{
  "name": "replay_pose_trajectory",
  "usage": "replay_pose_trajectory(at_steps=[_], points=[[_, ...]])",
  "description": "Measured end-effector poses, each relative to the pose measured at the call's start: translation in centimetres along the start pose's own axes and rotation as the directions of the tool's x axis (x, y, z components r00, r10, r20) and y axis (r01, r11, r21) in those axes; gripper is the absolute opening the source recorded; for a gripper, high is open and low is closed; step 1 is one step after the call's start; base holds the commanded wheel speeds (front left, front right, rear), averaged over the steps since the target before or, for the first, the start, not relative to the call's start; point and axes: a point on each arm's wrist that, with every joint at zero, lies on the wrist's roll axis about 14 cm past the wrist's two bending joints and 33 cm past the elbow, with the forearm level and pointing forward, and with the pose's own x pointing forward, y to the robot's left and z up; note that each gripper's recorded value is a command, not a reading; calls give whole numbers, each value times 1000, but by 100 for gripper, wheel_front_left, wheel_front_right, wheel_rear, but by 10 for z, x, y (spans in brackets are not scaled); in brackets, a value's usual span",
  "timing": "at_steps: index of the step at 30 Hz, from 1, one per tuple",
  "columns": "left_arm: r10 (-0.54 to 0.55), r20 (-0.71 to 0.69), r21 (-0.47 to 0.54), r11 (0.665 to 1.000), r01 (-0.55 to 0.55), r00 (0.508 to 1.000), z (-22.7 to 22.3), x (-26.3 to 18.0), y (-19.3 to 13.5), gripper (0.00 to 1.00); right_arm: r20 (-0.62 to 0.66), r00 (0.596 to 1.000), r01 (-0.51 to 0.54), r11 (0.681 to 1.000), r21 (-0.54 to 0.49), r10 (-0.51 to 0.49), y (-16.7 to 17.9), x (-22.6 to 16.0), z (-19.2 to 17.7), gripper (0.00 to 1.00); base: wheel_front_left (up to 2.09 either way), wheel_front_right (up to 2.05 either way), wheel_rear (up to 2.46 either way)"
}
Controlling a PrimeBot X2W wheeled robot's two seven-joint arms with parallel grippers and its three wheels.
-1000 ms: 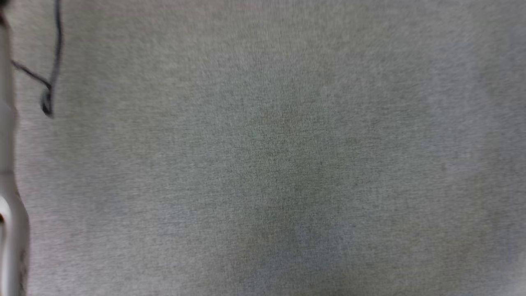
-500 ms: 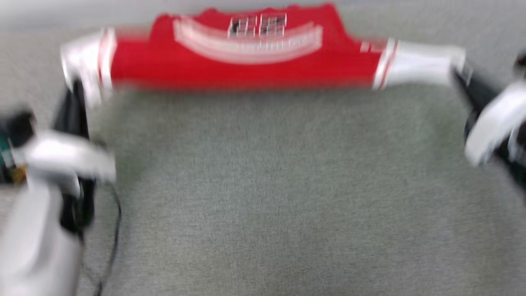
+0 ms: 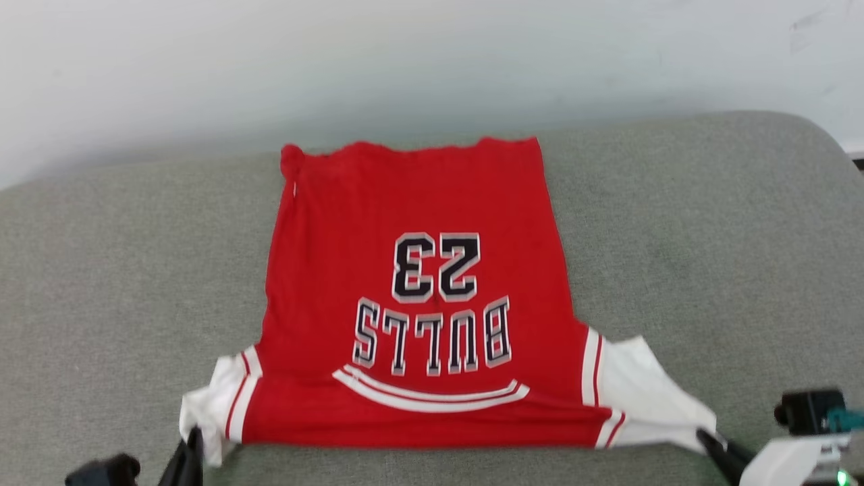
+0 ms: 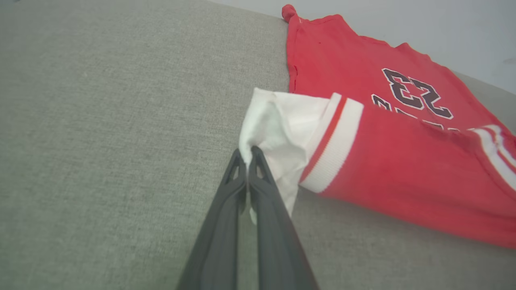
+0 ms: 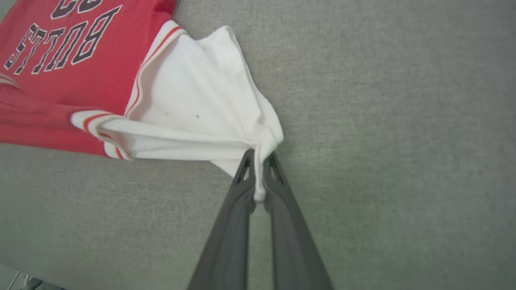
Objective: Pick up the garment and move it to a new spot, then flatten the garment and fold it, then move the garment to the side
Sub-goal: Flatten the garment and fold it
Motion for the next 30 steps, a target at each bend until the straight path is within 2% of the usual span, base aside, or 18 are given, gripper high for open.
replay_pose_trajectory(at_steps=[4,6,7,8,9,14,17,22,26,30], points=[[22,-50,7,1000,-22,999,-18,-27,4,0,-75,997,26,998,55,-22,2,-22,-36,0,0,0,0],[22,-61,10,1000,-21,998,-23,-36,2,0,-122,992,32,999,44,-26,4,-30,-51,0,0,0,0],[26,-67,14,1000,-25,997,-25,-39,3,0,-134,991,34,997,70,-25,6,-32,-56,15,0,0,0],[27,-72,12,1000,-26,997,-28,-41,2,0,-146,989,35,996,78,-23,8,-33,-61,53,0,0,0],[29,-69,15,1000,-28,997,-27,-42,1,0,-152,988,34,997,75,-22,9,-34,-62,100,0,0,0],[5,-38,-1,1000,-5,999,-22,-41,-12,0,-44,999,22,997,74,-19,13,-26,-30,100,0,0,0],[-9,-2,-2,1000,9,1000,-12,-34,-19,0,93,995,28,998,61,-33,7,-14,18,100,0,0,0],[-28,68,-10,1000,29,997,6,-19,-30,0,275,959,42,996,83,-63,-7,18,98,100,0,0,0],[-63,120,-7,998,64,991,20,-2,-44,0,293,955,14,995,95,-41,-6,64,145,100,0,0,0],[-77,161,-11,997,80,984,28,16,-51,0,201,979,-25,997,75,10,5,118,174,100,0,0,0]])
